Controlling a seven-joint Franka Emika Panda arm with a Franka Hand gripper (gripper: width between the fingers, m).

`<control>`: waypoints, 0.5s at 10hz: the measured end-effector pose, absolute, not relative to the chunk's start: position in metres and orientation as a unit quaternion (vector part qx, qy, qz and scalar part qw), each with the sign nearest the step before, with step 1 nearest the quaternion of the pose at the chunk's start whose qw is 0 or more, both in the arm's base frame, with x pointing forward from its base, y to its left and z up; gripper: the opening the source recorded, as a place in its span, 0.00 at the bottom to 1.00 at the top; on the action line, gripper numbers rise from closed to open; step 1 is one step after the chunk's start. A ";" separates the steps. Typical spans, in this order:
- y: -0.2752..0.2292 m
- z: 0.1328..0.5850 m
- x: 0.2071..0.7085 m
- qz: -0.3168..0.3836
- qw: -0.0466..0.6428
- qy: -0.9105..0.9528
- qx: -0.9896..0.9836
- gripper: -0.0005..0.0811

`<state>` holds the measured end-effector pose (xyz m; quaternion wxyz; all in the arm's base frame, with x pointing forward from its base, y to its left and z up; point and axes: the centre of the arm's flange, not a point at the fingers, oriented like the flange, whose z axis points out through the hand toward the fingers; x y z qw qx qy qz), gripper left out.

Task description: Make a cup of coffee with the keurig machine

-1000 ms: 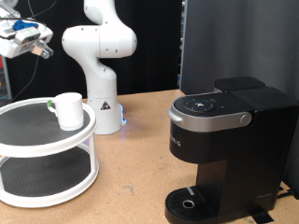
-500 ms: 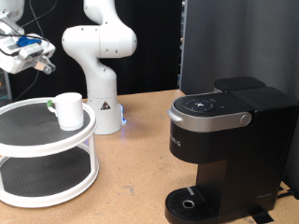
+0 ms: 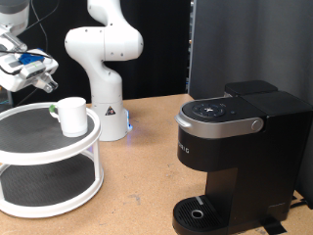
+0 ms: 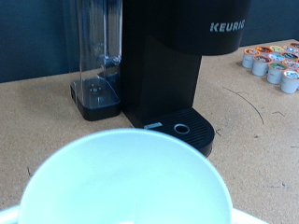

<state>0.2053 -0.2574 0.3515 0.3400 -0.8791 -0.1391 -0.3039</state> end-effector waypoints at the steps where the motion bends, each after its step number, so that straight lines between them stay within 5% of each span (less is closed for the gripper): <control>1: -0.257 0.347 0.205 -0.305 0.337 -0.140 -0.880 0.04; 2: -0.257 0.342 0.204 -0.308 0.333 -0.138 -0.880 0.25; 3: -0.257 0.337 0.203 -0.311 0.328 -0.136 -0.882 0.25; 5: -0.256 0.328 0.201 -0.319 0.323 -0.130 -0.881 0.66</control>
